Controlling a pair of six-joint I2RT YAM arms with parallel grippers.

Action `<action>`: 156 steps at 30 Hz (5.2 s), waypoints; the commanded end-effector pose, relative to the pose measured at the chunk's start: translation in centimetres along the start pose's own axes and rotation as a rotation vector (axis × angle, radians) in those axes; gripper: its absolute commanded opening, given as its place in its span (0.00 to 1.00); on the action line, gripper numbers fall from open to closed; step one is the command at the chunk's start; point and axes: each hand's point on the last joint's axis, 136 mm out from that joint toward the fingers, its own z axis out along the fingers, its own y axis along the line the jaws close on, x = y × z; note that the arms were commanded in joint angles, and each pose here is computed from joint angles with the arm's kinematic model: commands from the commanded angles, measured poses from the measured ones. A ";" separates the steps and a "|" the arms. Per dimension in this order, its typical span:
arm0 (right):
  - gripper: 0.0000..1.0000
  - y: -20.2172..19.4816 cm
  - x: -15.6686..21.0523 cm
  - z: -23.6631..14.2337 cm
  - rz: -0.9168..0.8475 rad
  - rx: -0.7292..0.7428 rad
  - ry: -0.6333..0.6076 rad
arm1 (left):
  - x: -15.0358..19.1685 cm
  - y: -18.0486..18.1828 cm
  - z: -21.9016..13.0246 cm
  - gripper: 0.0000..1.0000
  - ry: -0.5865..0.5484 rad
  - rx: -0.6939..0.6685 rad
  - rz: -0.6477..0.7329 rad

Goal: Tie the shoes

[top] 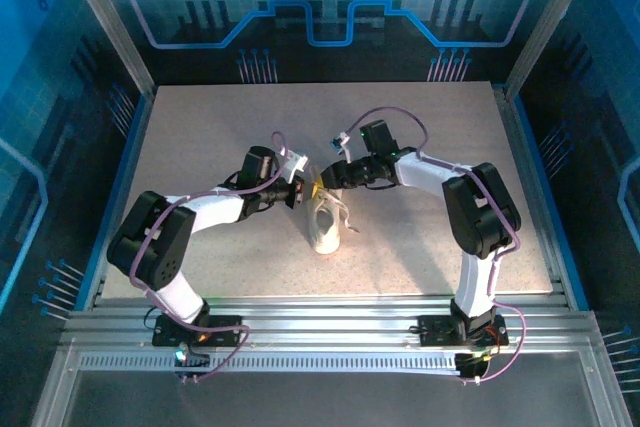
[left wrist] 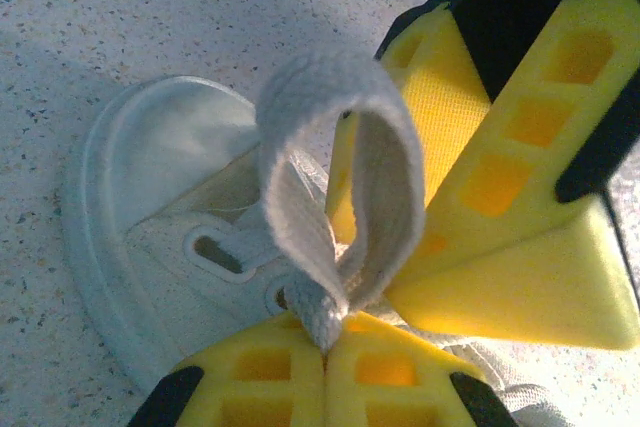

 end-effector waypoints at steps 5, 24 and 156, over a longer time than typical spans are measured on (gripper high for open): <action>0.28 -0.6 0.7 0.5 -0.019 0.039 0.035 | -0.6 -0.2 -1.2 0.00 0.000 -0.001 0.003; 0.00 -0.3 0.4 -1.0 -0.045 0.078 -0.054 | -1.0 0.7 -1.6 0.00 -0.082 -0.095 -0.175; 0.37 -0.6 -0.8 -4.6 -0.052 0.218 -0.053 | -1.6 -0.2 0.9 0.01 -0.128 0.248 -0.470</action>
